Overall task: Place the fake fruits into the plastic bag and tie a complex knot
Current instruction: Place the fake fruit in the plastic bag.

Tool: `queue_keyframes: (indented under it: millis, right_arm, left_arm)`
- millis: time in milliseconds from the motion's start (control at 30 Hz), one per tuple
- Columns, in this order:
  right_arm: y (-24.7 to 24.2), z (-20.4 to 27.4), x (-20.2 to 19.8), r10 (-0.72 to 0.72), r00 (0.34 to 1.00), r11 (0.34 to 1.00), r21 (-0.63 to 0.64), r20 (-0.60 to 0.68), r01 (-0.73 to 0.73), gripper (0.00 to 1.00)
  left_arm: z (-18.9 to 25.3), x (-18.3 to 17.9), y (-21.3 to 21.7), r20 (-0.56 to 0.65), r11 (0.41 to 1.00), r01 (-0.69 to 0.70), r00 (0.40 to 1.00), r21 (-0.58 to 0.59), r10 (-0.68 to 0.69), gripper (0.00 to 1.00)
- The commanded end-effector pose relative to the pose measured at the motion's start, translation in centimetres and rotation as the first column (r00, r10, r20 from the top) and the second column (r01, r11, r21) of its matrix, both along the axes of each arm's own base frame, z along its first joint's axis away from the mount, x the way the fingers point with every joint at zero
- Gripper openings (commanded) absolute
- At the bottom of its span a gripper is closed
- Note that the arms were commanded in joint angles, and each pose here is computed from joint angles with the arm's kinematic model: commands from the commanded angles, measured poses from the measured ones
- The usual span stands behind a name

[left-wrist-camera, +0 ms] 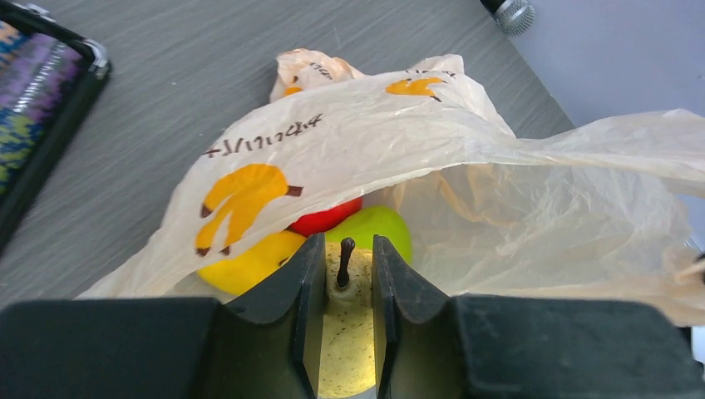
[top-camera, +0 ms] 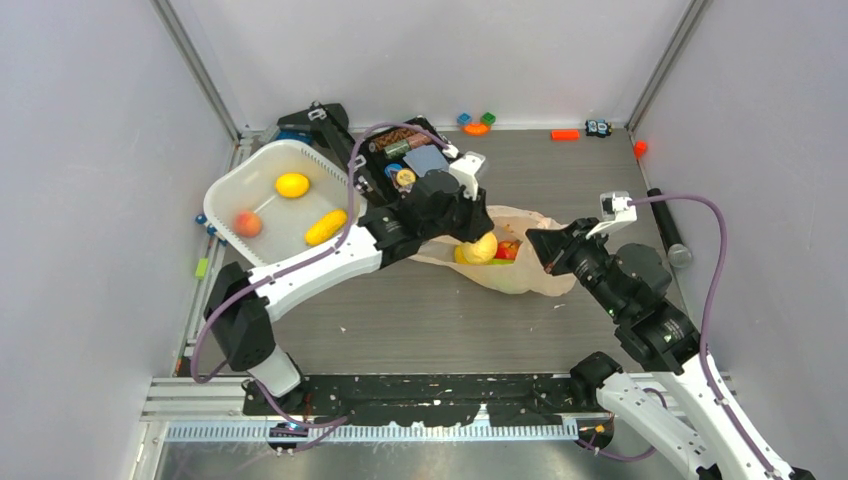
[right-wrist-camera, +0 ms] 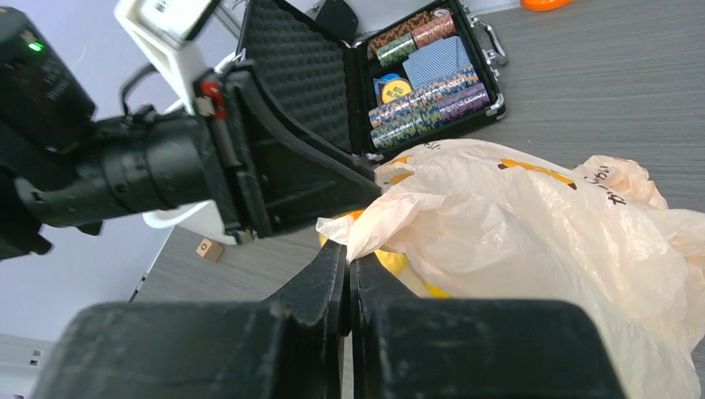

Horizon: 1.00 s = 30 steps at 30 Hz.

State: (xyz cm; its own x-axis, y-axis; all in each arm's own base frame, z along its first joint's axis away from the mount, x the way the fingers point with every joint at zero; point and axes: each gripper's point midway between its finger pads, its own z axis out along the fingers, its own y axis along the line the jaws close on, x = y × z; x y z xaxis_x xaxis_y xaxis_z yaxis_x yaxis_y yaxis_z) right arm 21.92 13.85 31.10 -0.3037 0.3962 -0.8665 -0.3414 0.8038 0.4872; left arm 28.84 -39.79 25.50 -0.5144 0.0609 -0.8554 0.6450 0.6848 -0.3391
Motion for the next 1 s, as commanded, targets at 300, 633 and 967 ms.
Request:
queue_keyframes:
  millis: [300, 633, 967]
  right_arm:
    - [0.5, 2.3, -0.2, 0.026, 0.998, 0.998, 0.048, 0.062, -0.029, 0.05]
    - [0.4, 2.1, -0.2, 0.016, 0.998, 0.998, 0.057, 0.054, -0.019, 0.05]
    - [0.3, 1.8, 0.0, 0.005, 0.999, 0.998, 0.059, 0.047, -0.008, 0.05]
  left_arm:
    - [3.1, 1.9, -5.0, 0.111, 0.968, -0.081, 0.988, -0.238, 0.110, 0.03]
    - [-0.5, 0.3, -7.0, 0.032, 0.960, -0.117, 0.991, -0.253, 0.129, 0.04]
    - [-3.6, -1.9, -7.9, -0.079, 0.964, -0.070, 0.996, -0.256, 0.051, 0.59]
